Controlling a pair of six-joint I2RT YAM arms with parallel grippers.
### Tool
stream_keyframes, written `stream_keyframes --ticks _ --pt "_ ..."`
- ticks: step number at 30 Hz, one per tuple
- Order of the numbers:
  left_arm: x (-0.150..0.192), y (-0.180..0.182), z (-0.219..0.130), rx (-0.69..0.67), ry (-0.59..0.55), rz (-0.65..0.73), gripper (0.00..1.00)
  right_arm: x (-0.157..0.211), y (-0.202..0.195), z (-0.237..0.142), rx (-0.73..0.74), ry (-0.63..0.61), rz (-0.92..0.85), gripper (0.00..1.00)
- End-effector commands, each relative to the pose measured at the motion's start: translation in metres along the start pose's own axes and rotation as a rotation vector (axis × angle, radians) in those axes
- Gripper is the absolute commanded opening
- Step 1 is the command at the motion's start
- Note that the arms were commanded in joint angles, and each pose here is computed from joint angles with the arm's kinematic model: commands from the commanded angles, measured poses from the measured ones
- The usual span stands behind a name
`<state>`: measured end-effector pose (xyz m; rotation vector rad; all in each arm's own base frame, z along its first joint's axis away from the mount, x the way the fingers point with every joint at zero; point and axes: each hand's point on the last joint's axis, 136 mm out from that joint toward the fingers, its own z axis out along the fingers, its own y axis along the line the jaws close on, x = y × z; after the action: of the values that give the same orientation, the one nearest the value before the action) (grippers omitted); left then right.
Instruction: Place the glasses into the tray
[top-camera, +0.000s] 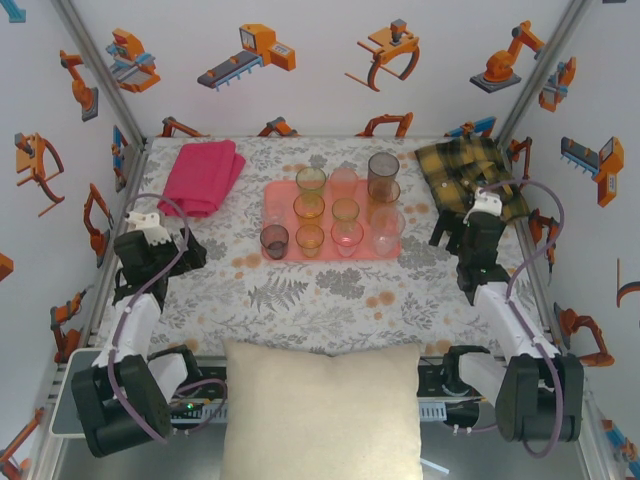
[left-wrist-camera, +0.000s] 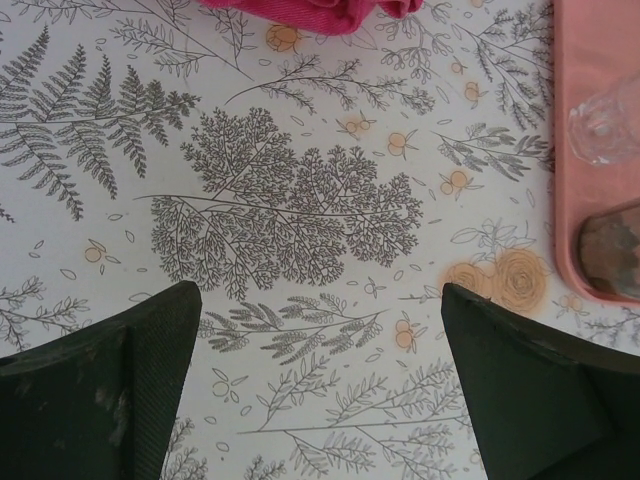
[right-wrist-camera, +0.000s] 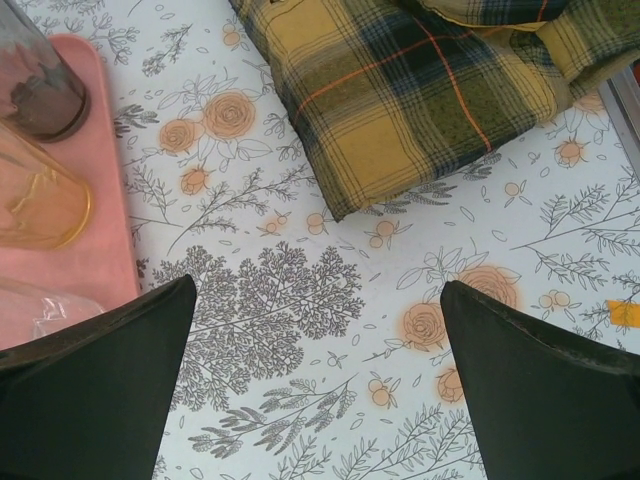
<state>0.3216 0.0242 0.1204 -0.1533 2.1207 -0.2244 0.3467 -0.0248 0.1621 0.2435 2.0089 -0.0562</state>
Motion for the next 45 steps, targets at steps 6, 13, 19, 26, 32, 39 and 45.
stream_keyframes --ticks 6,13,19,26,32,39,45 --pt "-0.017 0.014 0.018 -0.041 -0.152 0.040 0.97 0.011 -0.013 0.014 0.030 -0.071 -0.027 0.99" --pt "-0.020 0.020 0.031 -0.054 -0.181 0.026 0.97 0.014 -0.012 0.031 0.033 -0.121 -0.050 0.99" --pt "-0.026 0.022 0.041 -0.075 -0.191 0.030 0.97 0.026 -0.022 0.044 0.069 -0.134 -0.029 0.99" --pt "-0.026 0.022 0.056 -0.083 -0.120 0.032 0.97 0.034 -0.022 0.053 0.059 -0.152 -0.017 0.99" --pt "-0.030 0.013 0.039 -0.052 -0.199 0.011 0.97 0.039 -0.022 0.056 0.053 -0.161 -0.013 0.99" --pt "-0.025 -0.005 0.052 -0.027 -0.185 0.077 0.97 0.045 -0.021 0.064 0.050 -0.146 -0.015 0.99" --pt "-0.024 -0.010 0.064 -0.022 -0.196 0.079 0.97 0.044 -0.020 0.065 0.044 -0.144 -0.018 0.99"
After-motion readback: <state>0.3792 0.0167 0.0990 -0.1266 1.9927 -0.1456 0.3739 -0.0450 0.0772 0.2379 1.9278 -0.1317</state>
